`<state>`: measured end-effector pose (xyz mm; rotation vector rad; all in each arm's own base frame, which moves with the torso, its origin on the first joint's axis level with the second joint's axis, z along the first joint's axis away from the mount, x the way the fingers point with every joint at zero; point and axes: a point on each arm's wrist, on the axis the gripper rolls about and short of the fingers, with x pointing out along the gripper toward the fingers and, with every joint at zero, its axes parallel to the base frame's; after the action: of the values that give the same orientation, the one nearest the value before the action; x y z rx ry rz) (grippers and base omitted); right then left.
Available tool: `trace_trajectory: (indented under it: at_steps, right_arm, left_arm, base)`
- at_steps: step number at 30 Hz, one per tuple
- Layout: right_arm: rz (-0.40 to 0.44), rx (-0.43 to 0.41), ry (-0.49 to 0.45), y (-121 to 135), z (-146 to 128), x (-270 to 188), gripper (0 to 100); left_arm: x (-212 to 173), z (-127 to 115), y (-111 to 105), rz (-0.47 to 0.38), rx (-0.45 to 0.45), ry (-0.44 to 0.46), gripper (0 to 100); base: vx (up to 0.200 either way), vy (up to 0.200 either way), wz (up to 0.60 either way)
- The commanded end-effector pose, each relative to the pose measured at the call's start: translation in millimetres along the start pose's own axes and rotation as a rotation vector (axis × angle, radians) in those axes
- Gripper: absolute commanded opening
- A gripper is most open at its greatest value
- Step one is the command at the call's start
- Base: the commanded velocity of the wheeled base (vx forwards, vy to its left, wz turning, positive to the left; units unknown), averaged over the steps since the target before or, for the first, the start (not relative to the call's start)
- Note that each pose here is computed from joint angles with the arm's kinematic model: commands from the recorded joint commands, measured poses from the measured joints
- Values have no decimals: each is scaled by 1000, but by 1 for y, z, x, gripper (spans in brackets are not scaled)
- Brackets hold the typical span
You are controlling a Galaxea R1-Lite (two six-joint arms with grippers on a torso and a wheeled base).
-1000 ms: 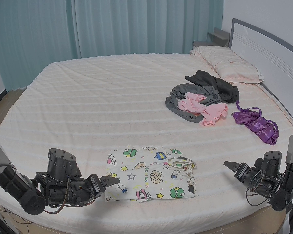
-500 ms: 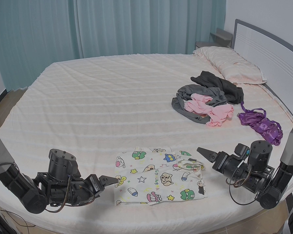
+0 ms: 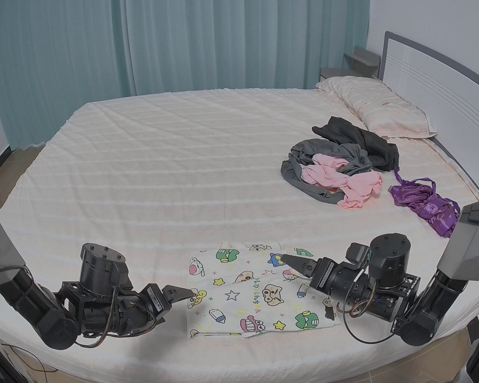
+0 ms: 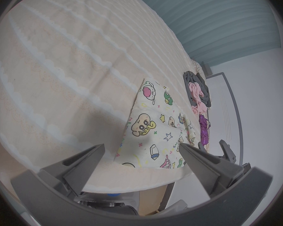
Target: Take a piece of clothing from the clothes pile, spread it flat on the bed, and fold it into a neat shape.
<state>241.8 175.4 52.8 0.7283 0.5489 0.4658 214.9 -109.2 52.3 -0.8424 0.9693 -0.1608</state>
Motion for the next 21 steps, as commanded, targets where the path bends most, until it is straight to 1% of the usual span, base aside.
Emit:
trace_trajectory:
  at_steps: [1, 5, 16, 17, 21]
  right_arm:
    - [-23, 20, 36, -7, -10, 9, 100]
    - [-56, 32, 30, -19, -9, 19, 100]
    - [-68, 47, -18, -28, 5, 35, 100]
    - [-79, 49, -17, -31, 6, 38, 0]
    - [-99, 57, -26, -35, 12, 42, 0]
  left_arm:
    - [2, -1, 1, 7, 0, 6, 100]
    - [4, -1, 2, 15, -2, 8, 100]
    - [5, -1, 2, 15, -3, 10, 100]
    - [4, -1, 2, 13, -3, 9, 100]
    - [4, -1, 2, 14, -3, 10, 100]
  base:
    - [0, 0, 0]
    - [0, 0, 0]
    - [0, 0, 0]
    - [0, 0, 0]
    - [0, 0, 0]
